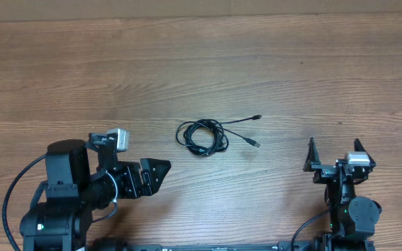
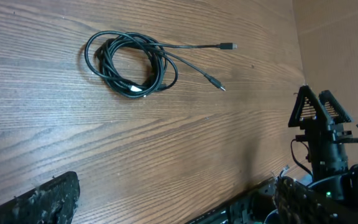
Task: Untangle cables
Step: 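Move the left gripper forward over the coiled black cable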
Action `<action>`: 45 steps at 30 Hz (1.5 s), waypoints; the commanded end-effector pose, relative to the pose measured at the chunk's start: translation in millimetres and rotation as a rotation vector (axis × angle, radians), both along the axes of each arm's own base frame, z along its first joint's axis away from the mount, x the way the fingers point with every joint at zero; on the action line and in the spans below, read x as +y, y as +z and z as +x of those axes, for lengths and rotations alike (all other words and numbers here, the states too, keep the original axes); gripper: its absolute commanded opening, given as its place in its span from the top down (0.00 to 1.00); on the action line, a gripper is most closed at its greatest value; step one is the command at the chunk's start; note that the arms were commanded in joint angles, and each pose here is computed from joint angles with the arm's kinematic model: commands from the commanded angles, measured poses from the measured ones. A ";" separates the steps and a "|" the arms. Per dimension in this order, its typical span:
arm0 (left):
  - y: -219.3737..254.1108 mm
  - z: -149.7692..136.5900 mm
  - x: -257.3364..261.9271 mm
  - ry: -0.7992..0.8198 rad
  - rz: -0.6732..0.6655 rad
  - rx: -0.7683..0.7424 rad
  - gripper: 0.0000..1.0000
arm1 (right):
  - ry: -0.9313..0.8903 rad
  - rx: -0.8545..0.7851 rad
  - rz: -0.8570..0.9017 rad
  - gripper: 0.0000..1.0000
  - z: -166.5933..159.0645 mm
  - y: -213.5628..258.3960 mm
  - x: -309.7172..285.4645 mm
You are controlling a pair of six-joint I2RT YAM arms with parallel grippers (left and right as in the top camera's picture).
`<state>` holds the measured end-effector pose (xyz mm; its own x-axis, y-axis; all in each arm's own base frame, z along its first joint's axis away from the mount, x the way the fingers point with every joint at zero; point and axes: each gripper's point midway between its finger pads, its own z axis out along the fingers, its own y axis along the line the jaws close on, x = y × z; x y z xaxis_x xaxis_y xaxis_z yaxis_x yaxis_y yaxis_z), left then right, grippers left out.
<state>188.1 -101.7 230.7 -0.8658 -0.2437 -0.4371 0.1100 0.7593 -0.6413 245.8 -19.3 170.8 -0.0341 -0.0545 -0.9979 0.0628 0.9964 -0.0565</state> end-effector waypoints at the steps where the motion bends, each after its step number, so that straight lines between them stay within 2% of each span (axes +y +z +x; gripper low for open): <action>1: 9.5 -1.0 -4.3 -0.001 -0.032 0.000 0.00 | -0.011 -0.007 -0.002 0.00 -0.2 -1.1 -2.1; 10: 3.2 -9.2 -4.6 0.014 -0.044 0.064 0.00 | -0.011 -0.008 -0.002 0.00 -0.2 -1.0 -2.1; 17: 6.9 -11.1 -9.4 0.047 -0.116 0.118 0.00 | -0.011 -0.007 -0.002 0.00 -0.2 -1.0 -2.1; 25: 16.9 2.4 -9.6 0.108 -0.172 0.107 0.00 | -0.011 -0.007 -0.002 0.00 -0.2 -1.0 -2.1; 31: 7.7 14.2 2.9 0.238 -0.162 0.153 0.00 | -0.011 -0.007 -0.002 0.00 -0.2 -1.0 -2.1; 40: -11.4 24.8 4.7 0.294 -0.157 0.273 0.13 | -0.011 -0.007 -0.002 0.00 -0.2 -1.0 -2.1; 45: -27.7 30.4 -7.0 0.282 -0.103 0.336 0.14 | -0.011 -0.007 -0.002 0.00 -0.2 -1.0 -2.1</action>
